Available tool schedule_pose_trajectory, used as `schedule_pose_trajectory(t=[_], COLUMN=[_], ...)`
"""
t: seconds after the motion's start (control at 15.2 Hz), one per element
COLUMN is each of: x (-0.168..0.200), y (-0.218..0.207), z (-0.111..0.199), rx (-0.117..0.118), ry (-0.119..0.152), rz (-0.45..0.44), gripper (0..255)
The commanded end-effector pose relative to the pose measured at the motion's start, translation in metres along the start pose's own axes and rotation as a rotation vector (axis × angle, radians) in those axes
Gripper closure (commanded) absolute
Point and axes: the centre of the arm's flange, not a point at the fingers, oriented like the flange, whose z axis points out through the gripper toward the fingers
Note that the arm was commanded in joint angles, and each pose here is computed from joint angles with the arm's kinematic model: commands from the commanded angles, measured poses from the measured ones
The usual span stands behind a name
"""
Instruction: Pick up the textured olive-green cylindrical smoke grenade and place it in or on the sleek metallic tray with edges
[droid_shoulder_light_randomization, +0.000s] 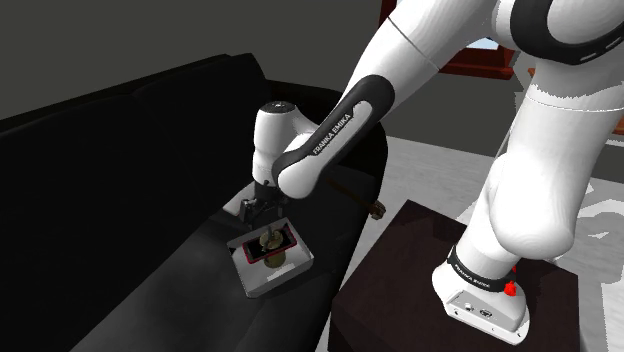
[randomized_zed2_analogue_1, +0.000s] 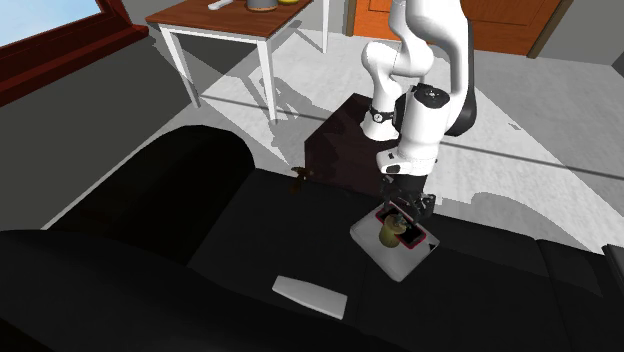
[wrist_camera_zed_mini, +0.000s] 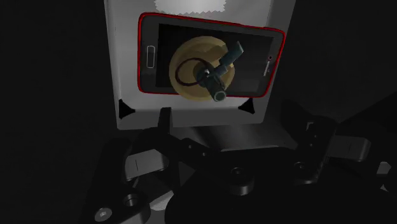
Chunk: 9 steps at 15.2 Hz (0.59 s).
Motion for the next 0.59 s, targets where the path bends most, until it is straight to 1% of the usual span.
schedule_pose_trajectory(t=[0.0,0.26,0.53], x=[0.000,0.000,0.000], y=[0.000,0.000,0.000], z=[0.000,-0.050,-0.050], rx=[0.000,0.000,0.000], ry=[0.000,0.000,0.000], rz=[0.000,0.000,0.000], gripper=[0,0,0])
